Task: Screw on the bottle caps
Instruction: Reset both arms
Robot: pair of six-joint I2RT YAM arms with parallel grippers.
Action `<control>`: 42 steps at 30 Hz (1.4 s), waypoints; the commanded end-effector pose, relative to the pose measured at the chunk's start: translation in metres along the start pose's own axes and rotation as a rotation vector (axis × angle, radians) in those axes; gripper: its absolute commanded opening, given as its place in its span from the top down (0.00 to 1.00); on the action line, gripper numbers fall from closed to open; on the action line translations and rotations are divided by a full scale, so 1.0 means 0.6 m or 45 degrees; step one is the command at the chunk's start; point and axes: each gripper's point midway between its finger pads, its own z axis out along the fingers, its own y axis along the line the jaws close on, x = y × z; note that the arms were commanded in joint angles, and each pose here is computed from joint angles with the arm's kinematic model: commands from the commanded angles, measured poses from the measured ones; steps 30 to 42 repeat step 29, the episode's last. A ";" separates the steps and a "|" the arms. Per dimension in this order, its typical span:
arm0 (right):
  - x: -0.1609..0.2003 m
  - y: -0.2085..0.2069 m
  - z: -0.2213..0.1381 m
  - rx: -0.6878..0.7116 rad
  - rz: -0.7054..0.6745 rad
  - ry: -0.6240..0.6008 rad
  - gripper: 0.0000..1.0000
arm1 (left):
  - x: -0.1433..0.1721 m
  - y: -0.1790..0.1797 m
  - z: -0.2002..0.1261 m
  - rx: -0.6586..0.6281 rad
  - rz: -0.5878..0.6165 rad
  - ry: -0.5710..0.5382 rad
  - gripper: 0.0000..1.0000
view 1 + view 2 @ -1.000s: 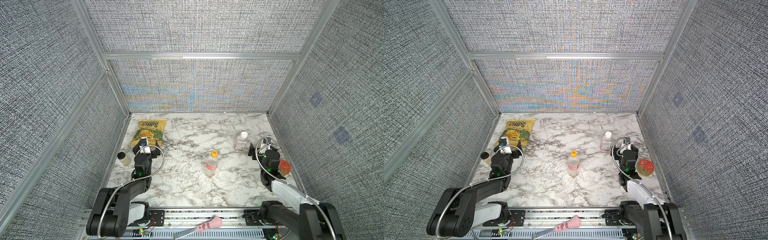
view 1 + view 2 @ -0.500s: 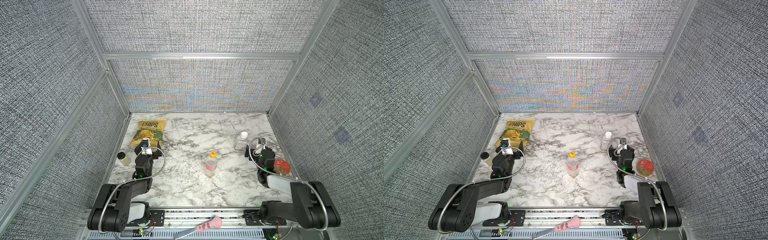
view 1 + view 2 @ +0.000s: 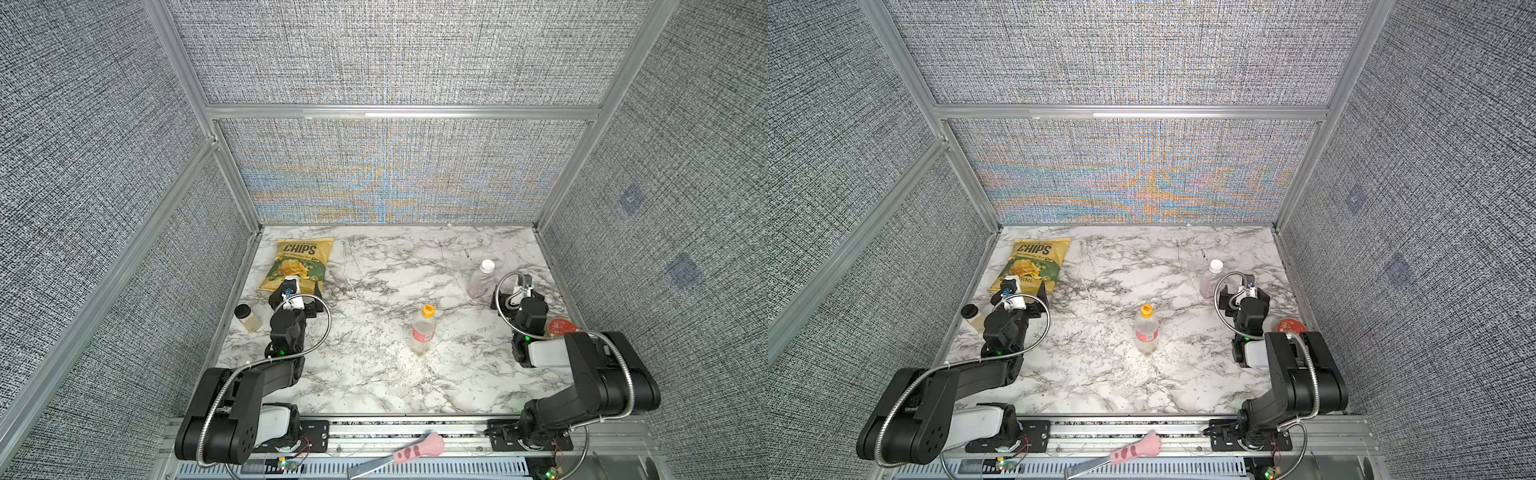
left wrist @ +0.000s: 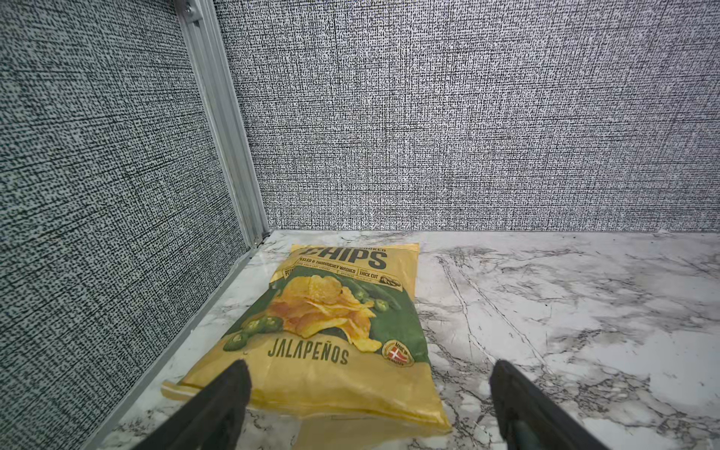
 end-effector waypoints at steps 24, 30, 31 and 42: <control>-0.007 0.000 0.000 0.004 0.022 -0.009 0.01 | -0.017 -0.003 0.008 0.037 -0.008 -0.032 0.03; -0.007 0.000 0.000 0.003 0.021 -0.011 0.01 | -0.017 -0.001 0.006 0.041 -0.016 -0.035 0.03; -0.007 0.000 0.000 0.003 0.021 -0.011 0.01 | -0.017 -0.001 0.006 0.041 -0.016 -0.035 0.03; -0.007 0.000 0.000 0.003 0.021 -0.011 0.01 | -0.017 -0.001 0.006 0.041 -0.016 -0.035 0.03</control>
